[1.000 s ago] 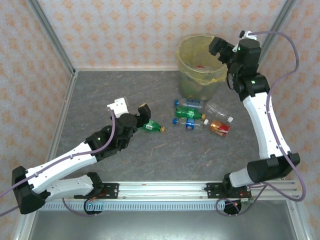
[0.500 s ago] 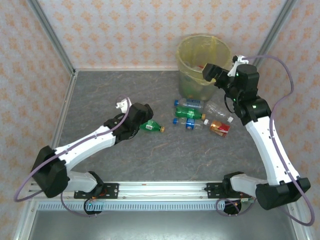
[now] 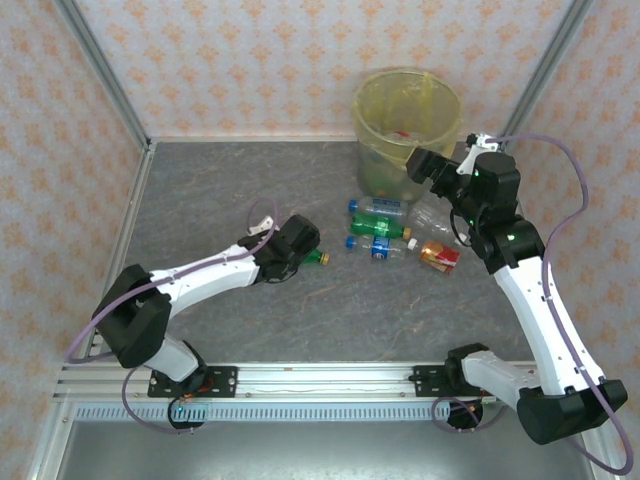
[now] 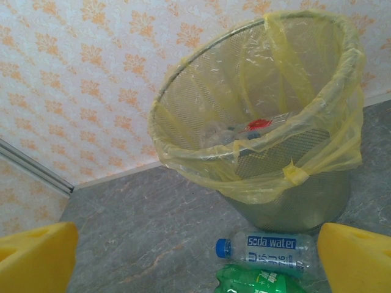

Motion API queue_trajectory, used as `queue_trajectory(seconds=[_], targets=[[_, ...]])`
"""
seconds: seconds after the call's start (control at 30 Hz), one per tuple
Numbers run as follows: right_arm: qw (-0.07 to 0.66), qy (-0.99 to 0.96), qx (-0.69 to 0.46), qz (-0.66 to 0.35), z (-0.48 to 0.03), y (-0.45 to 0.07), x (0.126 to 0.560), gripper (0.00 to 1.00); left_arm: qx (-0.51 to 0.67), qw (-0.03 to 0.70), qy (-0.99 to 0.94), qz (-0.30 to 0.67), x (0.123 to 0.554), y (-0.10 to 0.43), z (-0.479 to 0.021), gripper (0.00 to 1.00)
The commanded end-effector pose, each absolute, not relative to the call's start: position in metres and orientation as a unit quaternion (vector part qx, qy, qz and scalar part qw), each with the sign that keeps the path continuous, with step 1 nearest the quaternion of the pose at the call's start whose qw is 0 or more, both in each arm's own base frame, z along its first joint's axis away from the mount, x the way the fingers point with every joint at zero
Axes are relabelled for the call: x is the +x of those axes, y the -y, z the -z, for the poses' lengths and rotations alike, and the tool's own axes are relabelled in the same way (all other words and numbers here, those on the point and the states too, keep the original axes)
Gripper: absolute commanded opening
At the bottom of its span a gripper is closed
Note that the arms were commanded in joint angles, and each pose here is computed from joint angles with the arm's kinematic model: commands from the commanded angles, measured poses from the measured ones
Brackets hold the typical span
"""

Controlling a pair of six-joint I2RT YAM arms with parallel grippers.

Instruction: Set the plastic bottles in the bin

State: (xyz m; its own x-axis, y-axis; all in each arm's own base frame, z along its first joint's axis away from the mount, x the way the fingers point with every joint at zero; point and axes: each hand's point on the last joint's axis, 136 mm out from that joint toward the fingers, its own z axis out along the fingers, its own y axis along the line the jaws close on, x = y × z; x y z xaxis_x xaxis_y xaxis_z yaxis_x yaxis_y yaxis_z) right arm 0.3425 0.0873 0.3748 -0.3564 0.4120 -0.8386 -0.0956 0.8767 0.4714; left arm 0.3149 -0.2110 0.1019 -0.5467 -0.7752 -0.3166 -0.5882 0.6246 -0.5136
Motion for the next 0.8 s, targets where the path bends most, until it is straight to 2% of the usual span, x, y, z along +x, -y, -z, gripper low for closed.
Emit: queue_trajectory(seconds=[0.0,0.43,0.77], targets=[[0.574,-0.774,0.101,-0.247,-0.390,-0.090,0.338,1.00,-0.446,0.271,-0.833,0.183,0.317,0.221,-0.101,0.90],[0.577,-0.774,0.108,-0.238,-0.389,-0.084,0.330,1.00,-0.448,0.293,-0.831,0.153,0.319,0.243,-0.085,0.81],[0.571,-0.777,0.111,-0.240,-0.381,-0.085,0.330,1.00,-0.444,0.245,-0.848,0.155,0.310,0.258,-0.054,0.80]])
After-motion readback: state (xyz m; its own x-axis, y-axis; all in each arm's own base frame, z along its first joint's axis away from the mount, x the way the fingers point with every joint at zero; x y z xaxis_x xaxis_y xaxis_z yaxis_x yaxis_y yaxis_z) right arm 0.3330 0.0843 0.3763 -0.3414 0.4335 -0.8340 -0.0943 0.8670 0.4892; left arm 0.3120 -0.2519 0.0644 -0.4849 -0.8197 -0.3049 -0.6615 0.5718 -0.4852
